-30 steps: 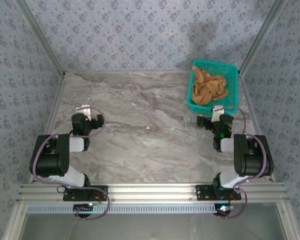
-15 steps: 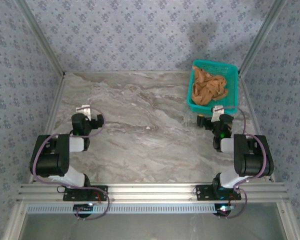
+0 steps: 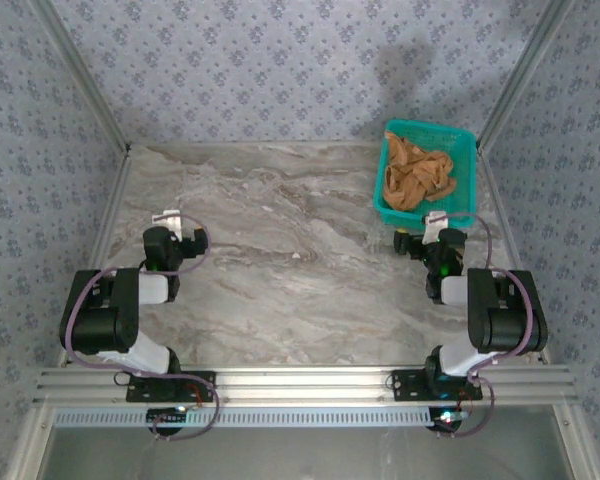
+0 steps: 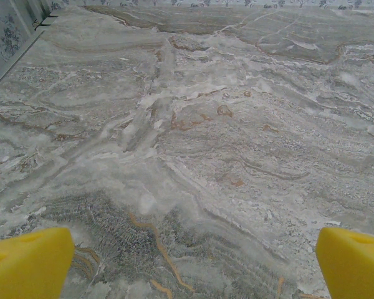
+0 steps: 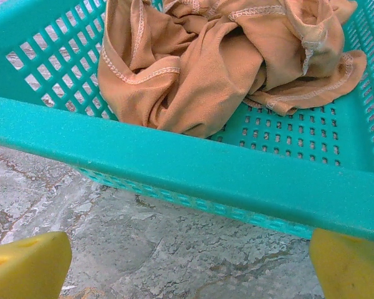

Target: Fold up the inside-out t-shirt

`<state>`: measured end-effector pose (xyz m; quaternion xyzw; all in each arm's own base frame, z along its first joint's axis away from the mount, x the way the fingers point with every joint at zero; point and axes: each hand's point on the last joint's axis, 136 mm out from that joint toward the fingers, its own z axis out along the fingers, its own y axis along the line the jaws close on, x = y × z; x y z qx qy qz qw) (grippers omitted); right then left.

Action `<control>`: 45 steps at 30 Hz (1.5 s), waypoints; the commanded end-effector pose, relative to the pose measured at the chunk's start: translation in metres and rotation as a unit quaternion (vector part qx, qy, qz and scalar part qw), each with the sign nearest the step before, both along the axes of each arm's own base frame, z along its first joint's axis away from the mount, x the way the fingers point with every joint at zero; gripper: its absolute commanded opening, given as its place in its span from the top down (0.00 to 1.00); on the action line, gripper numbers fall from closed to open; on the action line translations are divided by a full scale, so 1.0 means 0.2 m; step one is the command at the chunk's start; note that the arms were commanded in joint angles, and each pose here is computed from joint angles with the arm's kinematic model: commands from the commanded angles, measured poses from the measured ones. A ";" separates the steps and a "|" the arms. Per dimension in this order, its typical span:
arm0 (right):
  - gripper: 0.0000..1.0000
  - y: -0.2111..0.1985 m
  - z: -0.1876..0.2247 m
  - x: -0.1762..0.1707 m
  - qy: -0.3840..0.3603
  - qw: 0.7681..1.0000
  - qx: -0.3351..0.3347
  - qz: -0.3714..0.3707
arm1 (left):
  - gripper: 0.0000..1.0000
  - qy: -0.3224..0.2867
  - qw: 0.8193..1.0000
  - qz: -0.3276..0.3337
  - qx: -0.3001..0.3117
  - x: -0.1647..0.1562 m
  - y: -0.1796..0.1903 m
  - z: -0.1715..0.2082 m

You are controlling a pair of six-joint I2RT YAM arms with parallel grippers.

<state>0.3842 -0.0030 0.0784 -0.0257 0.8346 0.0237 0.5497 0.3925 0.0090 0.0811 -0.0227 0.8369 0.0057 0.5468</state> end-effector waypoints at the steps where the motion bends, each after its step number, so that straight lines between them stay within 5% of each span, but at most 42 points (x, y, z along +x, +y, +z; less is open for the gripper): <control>1: 0.00 0.00 0.03 0.02 -0.008 1.000 -0.005 -0.004 | 0.00 -0.011 1.000 -0.006 0.005 0.02 0.00 0.04; 6: 0.00 0.02 0.20 -0.07 -0.044 0.996 -0.061 -0.041 | 0.00 -0.018 0.999 0.017 0.024 -0.04 -0.01 0.23; 11: 0.00 0.00 0.60 -0.19 -0.047 0.994 -0.057 -0.087 | 0.00 -0.072 0.997 -0.018 0.001 -0.24 -0.23 0.60; 13: 0.00 -0.09 0.75 -0.25 -0.055 0.984 0.008 -0.167 | 0.00 -0.055 0.995 0.012 -0.084 -0.34 -0.26 0.64; 16: 0.00 -0.24 0.76 -0.39 -0.011 0.934 0.159 -0.320 | 0.00 -0.010 0.987 0.001 -0.160 -0.43 -0.32 0.59; 22: 0.00 -0.13 0.88 -0.14 -0.001 0.927 0.287 -0.242 | 0.00 0.023 0.981 0.064 -0.184 -0.47 -0.25 0.42; 26: 0.05 -0.01 0.85 0.11 0.070 0.910 0.348 -0.214 | 0.00 0.027 0.977 0.087 -0.194 -0.50 -0.21 0.31; 32: 0.23 0.05 0.66 0.47 0.132 0.849 0.446 -0.253 | 0.00 0.013 0.976 0.075 -0.204 -0.50 -0.23 0.33; 36: 0.34 0.01 0.43 0.60 0.199 0.821 0.429 -0.320 | 0.00 0.010 0.976 0.073 -0.204 -0.50 -0.23 0.34; 39: 0.32 -0.08 0.30 0.59 0.231 0.794 0.401 -0.395 | 0.00 0.008 0.975 0.067 -0.210 -0.50 -0.24 0.34; 45: 0.30 -0.14 0.14 0.58 0.269 0.775 0.348 -0.454 | 0.00 0.016 0.975 0.062 -0.212 -0.49 -0.26 0.33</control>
